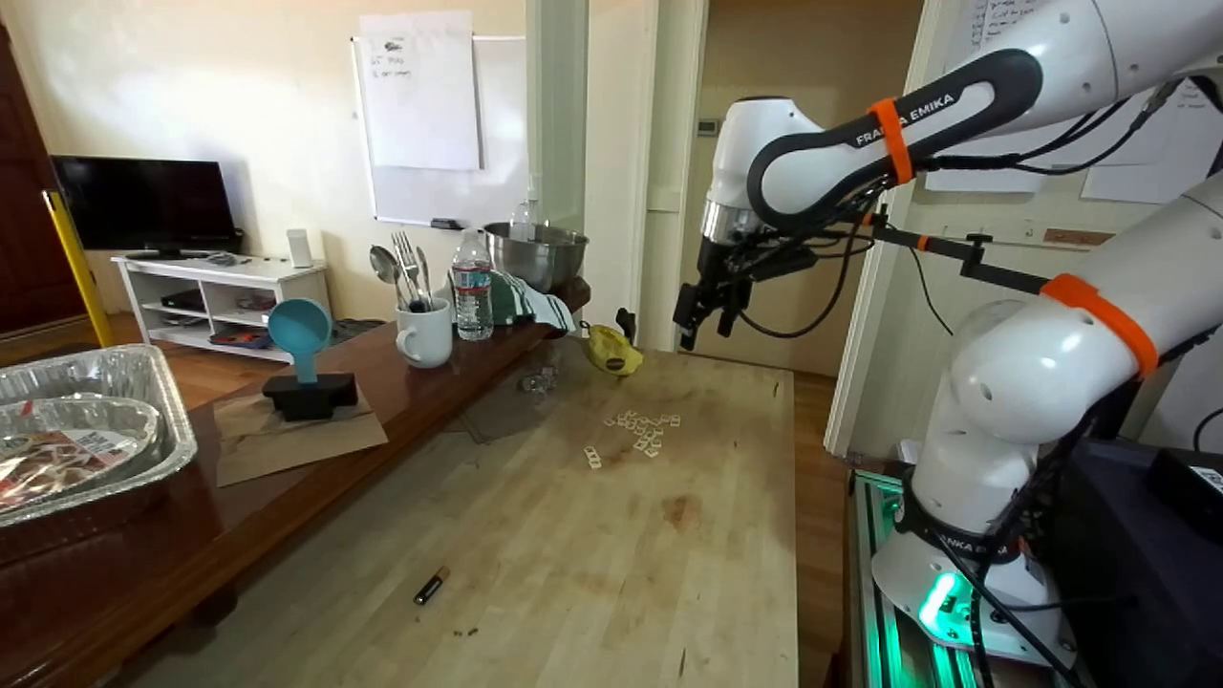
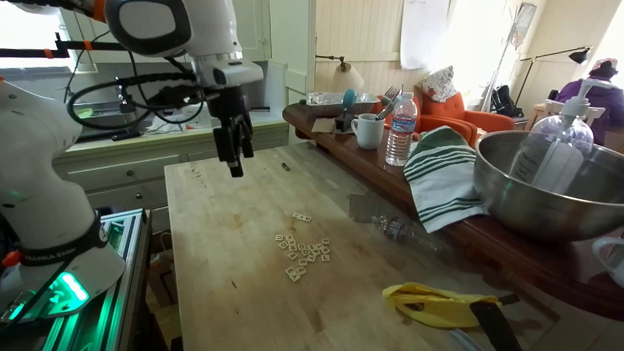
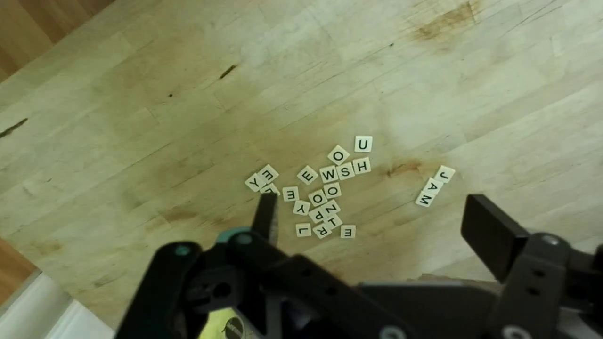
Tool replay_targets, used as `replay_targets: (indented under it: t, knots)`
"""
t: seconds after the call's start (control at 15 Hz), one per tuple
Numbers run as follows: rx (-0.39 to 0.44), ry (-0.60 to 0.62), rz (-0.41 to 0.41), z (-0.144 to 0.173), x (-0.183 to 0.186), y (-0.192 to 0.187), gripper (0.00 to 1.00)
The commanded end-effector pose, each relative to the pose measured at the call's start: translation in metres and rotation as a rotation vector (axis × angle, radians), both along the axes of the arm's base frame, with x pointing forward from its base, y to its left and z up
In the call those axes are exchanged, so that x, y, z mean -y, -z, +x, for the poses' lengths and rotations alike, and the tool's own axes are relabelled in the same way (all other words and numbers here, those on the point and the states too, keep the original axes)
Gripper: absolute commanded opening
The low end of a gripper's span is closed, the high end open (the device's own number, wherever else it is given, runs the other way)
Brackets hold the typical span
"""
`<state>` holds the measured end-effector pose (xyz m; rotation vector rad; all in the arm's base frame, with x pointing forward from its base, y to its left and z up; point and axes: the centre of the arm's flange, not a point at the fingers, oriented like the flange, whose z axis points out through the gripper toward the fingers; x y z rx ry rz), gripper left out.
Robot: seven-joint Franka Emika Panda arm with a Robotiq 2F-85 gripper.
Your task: Move two letter tiles to the left.
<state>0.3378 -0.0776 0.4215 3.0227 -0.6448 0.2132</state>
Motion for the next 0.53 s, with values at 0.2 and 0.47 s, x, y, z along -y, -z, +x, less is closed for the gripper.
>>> replay_targets:
  t: [0.2, 0.47]
  knots:
    - [0.012, -0.083, 0.075, 0.0050, 0.0193, 0.0160, 1.00]
    - [0.013, -0.093, 0.083, 0.0061, 0.0174, 0.0163, 1.00]
